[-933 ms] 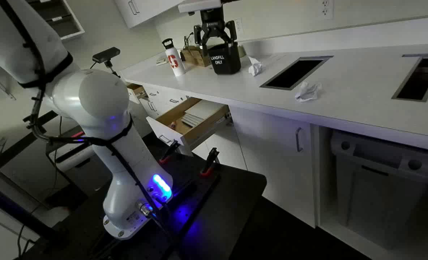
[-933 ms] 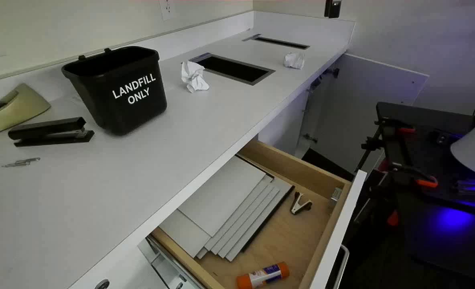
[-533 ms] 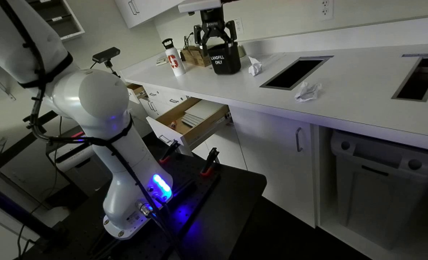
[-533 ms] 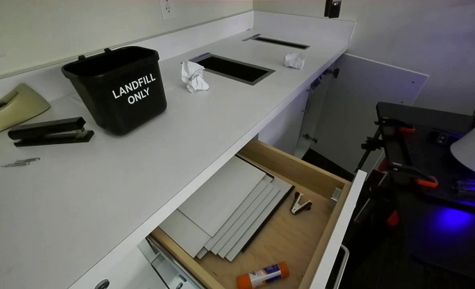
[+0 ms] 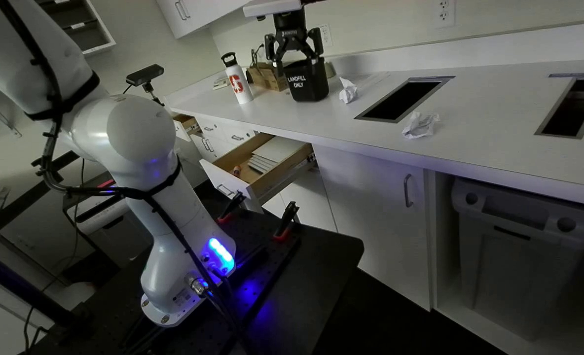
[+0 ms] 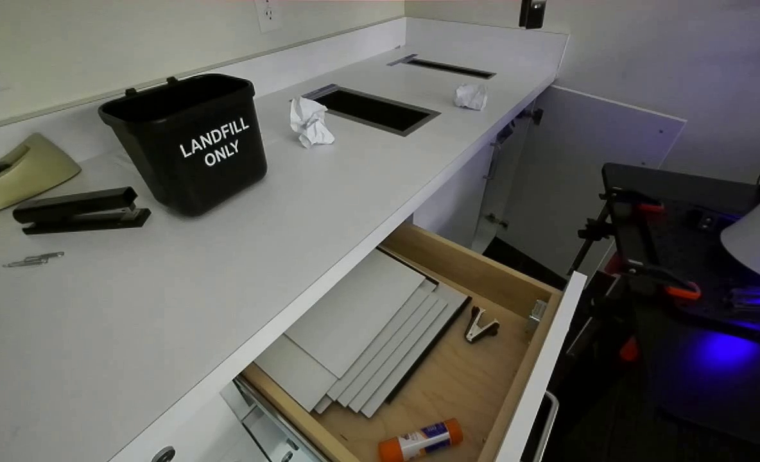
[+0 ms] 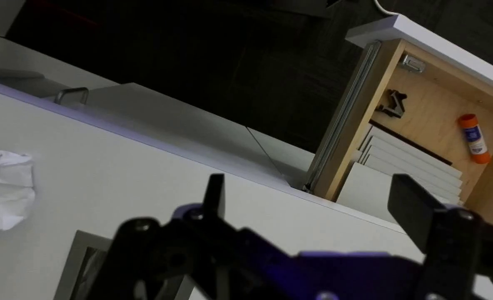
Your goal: Close the open cabinet door on the far right
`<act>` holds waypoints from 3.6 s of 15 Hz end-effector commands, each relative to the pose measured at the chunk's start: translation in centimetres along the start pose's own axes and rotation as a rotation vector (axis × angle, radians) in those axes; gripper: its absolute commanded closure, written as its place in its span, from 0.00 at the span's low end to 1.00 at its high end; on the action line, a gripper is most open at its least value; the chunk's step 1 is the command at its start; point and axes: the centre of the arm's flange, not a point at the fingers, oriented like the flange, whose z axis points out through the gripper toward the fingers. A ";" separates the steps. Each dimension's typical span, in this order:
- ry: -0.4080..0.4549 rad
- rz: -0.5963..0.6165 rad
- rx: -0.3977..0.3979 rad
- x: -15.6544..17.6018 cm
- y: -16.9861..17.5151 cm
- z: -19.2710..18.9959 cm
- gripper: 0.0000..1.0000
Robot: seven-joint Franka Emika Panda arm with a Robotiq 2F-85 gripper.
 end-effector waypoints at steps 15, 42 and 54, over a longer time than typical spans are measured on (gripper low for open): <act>0.149 0.778 -0.006 -17.6 21.1 1.1 0.00; 0.334 1.699 0.178 -36.2 33.2 8.3 0.00; 0.643 2.083 -0.392 -38.4 39.4 13.0 0.25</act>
